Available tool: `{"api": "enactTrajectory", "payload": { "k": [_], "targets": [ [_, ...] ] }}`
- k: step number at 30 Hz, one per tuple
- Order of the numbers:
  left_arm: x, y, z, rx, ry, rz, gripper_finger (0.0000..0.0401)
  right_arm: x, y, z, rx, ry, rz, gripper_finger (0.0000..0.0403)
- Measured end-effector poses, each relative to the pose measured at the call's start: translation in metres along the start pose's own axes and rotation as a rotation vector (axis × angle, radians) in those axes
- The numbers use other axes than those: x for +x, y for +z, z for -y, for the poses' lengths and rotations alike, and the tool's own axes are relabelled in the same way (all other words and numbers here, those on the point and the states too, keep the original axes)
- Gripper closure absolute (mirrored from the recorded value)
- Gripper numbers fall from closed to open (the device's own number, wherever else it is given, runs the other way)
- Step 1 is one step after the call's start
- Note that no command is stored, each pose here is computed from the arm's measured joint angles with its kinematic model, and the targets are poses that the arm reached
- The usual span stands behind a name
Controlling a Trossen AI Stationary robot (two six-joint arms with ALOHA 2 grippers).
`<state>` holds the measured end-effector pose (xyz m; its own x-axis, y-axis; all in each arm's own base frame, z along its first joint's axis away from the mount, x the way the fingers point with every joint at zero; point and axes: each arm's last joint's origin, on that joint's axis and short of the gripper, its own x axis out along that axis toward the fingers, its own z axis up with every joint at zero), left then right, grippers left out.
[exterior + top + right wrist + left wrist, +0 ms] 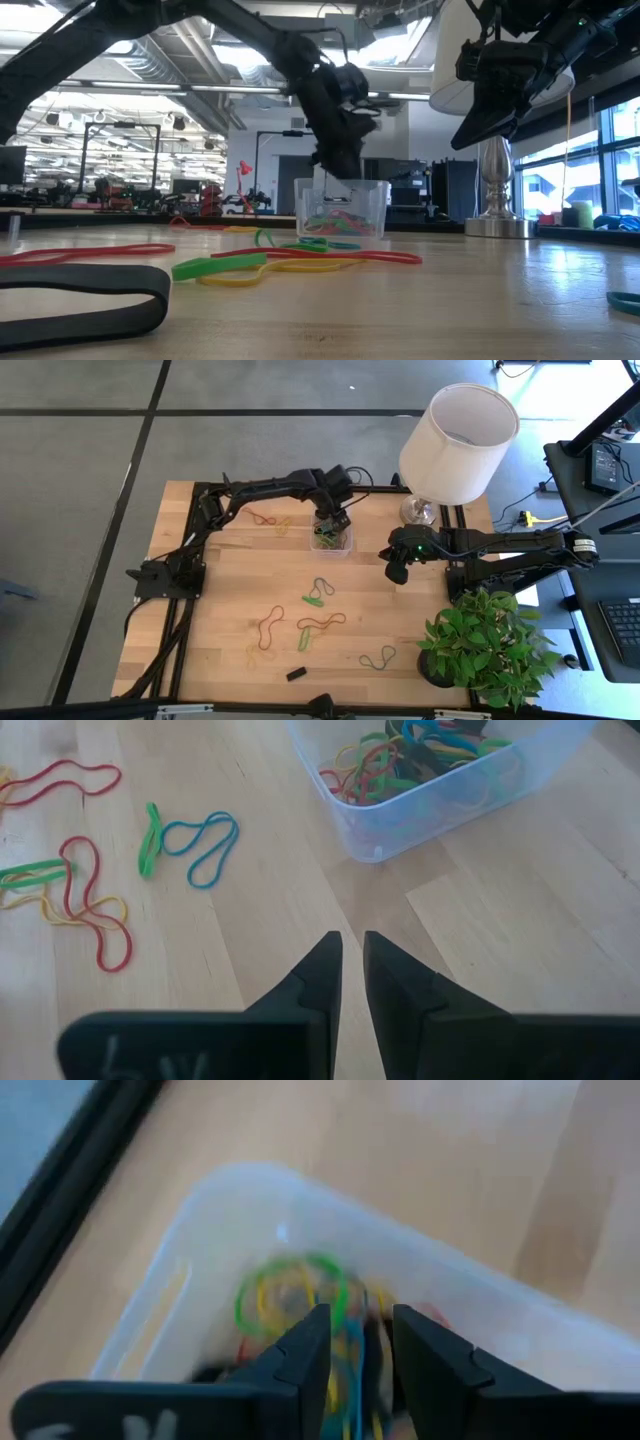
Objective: Pick and place rubber bands into bin
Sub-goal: Put the red rubber band into the transparent bin
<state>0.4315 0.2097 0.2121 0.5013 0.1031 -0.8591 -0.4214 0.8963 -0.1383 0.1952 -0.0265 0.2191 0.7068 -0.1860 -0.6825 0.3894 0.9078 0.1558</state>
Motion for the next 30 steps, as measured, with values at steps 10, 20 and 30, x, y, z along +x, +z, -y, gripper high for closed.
{"api": "enactTrajectory", "payload": {
  "k": [10,20,30],
  "targets": [
    [-0.075,-0.015,0.035,0.17,0.073,-0.069,0.039,0.0,0.006,-0.002,0.084,0.021,0.059,0.0354],
    [-0.125,-0.101,0.051,0.16,0.031,0.106,0.0399,0.009,0.01,-0.015,0.03,0.065,0.079,0.0398],
    [-0.157,-0.205,0.063,0.042,-0.051,0.192,0.0399,0.063,0.042,-0.064,-0.105,0.112,-0.056,0.0401]
  ]
}}
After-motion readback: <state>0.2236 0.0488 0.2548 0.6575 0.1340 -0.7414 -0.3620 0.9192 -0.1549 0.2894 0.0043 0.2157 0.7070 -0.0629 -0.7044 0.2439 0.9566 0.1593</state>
